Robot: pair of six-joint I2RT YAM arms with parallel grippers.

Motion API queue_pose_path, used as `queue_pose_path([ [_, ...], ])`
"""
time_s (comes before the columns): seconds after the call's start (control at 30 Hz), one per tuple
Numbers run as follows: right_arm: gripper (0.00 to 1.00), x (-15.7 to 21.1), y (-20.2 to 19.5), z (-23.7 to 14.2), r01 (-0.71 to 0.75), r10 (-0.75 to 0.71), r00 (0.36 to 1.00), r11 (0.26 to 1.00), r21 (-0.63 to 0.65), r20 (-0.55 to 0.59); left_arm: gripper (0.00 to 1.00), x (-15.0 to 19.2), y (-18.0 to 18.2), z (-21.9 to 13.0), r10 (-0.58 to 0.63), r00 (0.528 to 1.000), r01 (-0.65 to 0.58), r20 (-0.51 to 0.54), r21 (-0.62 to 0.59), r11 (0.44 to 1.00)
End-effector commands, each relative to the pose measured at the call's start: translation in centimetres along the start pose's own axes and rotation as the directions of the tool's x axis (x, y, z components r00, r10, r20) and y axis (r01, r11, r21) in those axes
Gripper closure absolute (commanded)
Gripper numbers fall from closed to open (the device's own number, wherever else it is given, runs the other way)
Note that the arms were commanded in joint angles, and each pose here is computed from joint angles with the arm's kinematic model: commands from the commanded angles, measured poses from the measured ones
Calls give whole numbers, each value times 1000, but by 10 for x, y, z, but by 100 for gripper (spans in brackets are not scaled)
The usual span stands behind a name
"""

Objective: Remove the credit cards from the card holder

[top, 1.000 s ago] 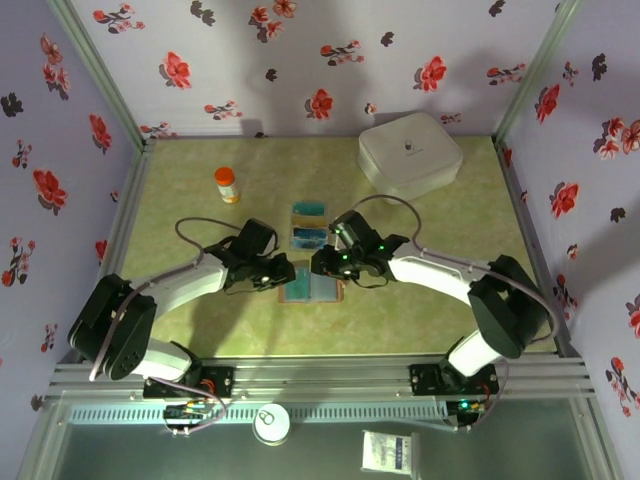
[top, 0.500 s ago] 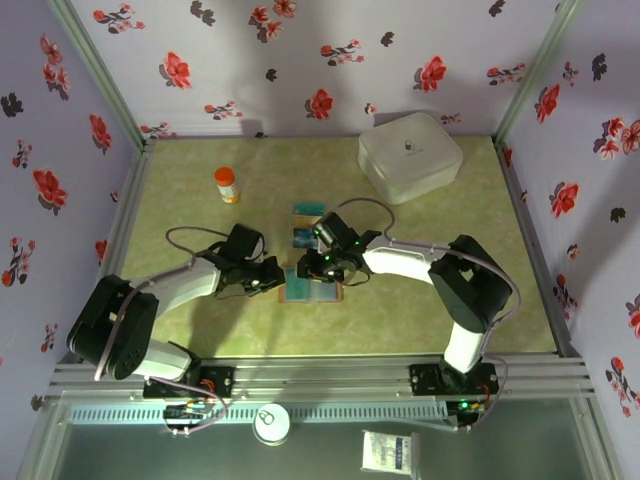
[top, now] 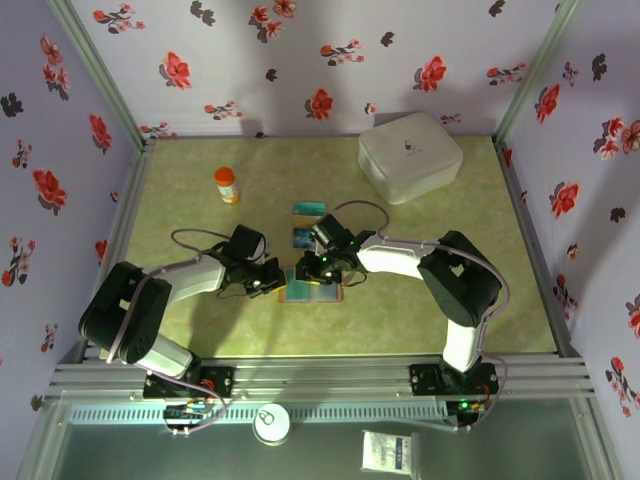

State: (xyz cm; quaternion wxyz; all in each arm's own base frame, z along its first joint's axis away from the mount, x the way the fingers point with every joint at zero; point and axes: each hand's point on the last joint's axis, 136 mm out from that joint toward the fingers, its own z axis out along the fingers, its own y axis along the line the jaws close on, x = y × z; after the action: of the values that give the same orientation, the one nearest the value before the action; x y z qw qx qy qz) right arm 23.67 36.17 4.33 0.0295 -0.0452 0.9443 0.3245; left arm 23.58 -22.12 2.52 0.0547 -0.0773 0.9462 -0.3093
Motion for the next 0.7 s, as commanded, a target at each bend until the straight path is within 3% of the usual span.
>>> queue_pose_path([
  [0.0, 68, 2, 8, 4, 4, -4, 1000, 1000, -24, -16, 97, 5, 8, 3, 11, 1000, -11, -23, -8, 1000],
  [0.67, 75, 5, 7, 13, -1, 0, 999, 999, -38, -40, 99, 7, 12, 5, 12, 999, -13, -33, -21, 1000],
])
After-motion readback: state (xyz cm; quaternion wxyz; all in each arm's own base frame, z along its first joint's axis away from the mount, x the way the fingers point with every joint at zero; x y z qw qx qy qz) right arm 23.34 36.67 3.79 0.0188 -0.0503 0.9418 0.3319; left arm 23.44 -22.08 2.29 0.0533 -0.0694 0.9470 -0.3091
